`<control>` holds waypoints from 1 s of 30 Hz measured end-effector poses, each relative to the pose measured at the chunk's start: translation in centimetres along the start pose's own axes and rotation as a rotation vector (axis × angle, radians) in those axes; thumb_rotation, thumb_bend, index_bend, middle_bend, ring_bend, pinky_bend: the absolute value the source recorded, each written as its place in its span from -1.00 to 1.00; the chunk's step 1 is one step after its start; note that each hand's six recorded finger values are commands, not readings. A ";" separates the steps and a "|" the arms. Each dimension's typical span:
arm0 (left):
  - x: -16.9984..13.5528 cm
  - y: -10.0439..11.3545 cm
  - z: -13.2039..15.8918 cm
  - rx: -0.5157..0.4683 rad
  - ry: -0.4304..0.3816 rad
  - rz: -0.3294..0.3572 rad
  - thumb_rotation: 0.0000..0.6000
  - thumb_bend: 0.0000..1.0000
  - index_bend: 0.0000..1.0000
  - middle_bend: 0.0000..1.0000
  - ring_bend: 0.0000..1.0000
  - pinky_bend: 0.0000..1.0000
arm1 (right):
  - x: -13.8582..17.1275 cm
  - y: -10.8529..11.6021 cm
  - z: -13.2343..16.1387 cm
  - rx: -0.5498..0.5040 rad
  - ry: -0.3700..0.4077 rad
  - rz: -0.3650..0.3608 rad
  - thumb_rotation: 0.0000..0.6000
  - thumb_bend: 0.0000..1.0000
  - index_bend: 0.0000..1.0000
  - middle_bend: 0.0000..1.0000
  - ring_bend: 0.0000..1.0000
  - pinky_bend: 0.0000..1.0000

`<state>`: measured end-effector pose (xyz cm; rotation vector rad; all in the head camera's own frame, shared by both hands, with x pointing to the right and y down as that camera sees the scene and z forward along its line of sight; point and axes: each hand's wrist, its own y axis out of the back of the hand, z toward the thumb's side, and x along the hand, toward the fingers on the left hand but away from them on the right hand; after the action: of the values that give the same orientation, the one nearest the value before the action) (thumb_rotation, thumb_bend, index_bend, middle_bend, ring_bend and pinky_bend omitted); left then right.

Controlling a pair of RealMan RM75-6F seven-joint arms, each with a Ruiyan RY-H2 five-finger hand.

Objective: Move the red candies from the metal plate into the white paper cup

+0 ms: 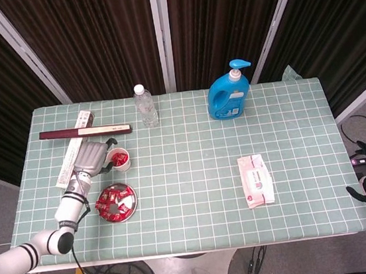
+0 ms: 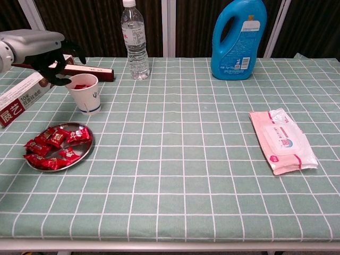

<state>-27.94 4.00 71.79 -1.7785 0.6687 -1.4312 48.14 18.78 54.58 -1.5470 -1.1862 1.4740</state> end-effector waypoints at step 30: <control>-6.9 -9.1 -0.4 0.177 -0.102 -0.212 1.00 -0.33 -0.12 0.74 0.86 1.00 | 0.3 0.1 0.4 0.003 0.010 -0.003 1.00 -0.84 -0.97 -0.54 -0.93 -0.15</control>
<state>-30.51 14.60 75.17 -1.8093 0.2972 -1.4772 47.75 18.94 54.36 -1.5482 -1.1799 1.4631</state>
